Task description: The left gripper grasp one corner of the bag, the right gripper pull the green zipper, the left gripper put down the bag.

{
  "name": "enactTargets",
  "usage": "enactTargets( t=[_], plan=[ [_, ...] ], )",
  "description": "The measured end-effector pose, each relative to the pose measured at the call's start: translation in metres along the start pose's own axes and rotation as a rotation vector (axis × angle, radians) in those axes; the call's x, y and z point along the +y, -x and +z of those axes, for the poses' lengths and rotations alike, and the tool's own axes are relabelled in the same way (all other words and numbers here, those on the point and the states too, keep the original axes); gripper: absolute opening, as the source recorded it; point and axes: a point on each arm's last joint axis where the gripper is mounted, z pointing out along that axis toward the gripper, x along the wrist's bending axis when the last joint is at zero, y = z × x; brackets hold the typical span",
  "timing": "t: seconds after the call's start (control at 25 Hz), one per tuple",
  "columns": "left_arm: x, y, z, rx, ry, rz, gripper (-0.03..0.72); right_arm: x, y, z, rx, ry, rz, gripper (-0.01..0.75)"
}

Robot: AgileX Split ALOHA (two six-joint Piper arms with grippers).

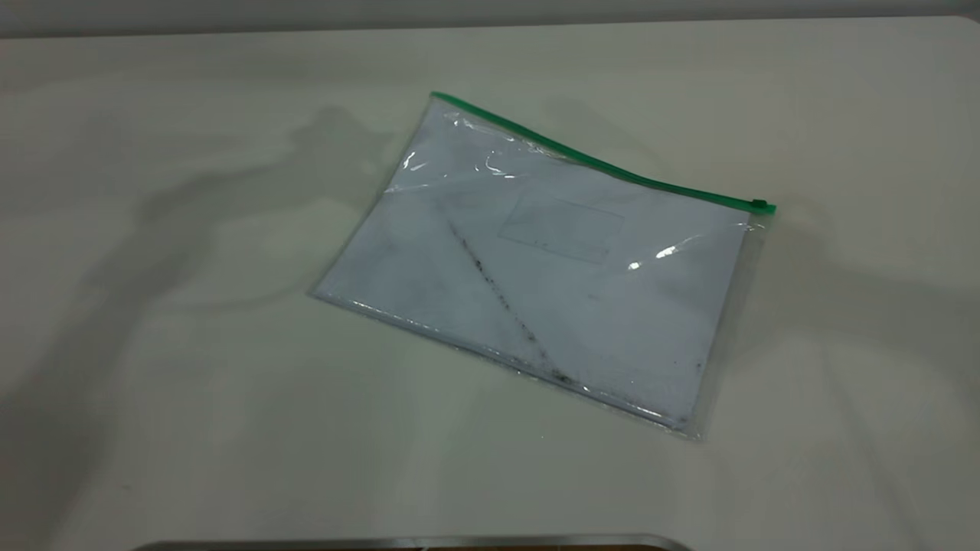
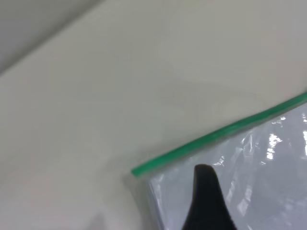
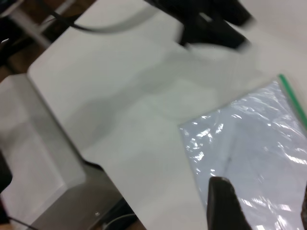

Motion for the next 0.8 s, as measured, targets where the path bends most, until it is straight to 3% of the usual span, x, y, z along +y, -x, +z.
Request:
enactTargets(
  t=[0.2,0.4,0.48,0.6,0.8],
  plan=[
    [0.034,0.040,-0.105,0.046,-0.138,-0.100,0.556,-0.021,-0.056,-0.074,-0.271,0.036,0.099,0.425],
    [0.039,0.081,-0.175,0.158,-0.285,-0.182,0.537,-0.084,-0.097,-0.111,-0.465,0.064,0.157,0.425],
    [0.038,0.094,-0.193,0.176,-0.327,-0.209,0.536,-0.114,-0.106,-0.114,-0.515,0.055,0.166,0.425],
    [0.041,0.106,-0.211,0.211,-0.303,-0.232,0.536,-0.161,-0.114,-0.112,-0.587,0.026,0.158,0.425],
    [0.027,0.119,-0.226,0.274,-0.316,-0.315,0.536,-0.228,-0.111,-0.092,-0.663,-0.033,0.190,0.425]
  ],
)
